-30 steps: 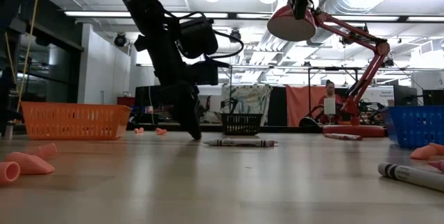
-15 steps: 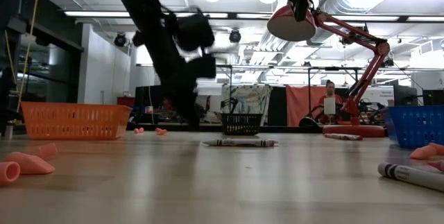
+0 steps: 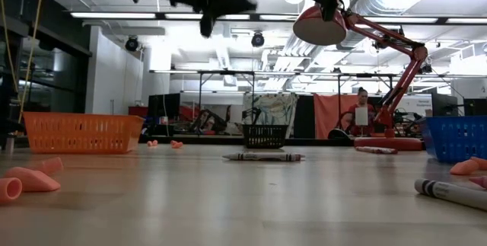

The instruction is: Sort crayons

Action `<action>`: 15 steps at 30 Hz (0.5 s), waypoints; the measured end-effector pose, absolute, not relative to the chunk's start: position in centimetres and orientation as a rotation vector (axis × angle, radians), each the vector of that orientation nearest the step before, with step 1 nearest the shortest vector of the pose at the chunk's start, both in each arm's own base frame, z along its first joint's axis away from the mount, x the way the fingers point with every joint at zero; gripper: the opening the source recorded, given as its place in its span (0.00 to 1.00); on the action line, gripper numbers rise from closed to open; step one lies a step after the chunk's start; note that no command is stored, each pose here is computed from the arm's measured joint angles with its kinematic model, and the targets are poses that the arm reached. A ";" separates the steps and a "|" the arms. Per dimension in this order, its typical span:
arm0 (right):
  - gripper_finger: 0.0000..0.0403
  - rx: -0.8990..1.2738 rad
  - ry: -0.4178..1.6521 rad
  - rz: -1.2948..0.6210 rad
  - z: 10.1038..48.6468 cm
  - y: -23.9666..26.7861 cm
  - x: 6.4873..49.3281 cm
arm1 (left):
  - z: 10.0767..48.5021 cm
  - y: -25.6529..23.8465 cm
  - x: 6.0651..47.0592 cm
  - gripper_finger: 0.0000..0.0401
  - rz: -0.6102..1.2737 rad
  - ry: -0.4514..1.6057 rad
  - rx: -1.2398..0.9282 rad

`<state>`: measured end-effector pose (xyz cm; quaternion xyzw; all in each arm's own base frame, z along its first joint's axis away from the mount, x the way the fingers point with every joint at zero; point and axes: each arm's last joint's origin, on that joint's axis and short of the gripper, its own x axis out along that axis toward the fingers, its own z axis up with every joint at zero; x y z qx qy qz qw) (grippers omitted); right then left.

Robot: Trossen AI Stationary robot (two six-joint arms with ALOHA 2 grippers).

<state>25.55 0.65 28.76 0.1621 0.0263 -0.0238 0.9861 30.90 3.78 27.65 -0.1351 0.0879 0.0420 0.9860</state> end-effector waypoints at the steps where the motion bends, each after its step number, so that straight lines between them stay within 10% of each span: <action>1: 0.45 0.305 0.054 -0.047 28.8 0.6 25.5 | 27.6 3.5 30.5 0.00 0.083 0.132 -0.293; 15: 0.45 0.178 0.051 -0.061 28.6 0.6 25.8 | 27.0 3.0 29.4 0.00 -0.006 0.004 -0.287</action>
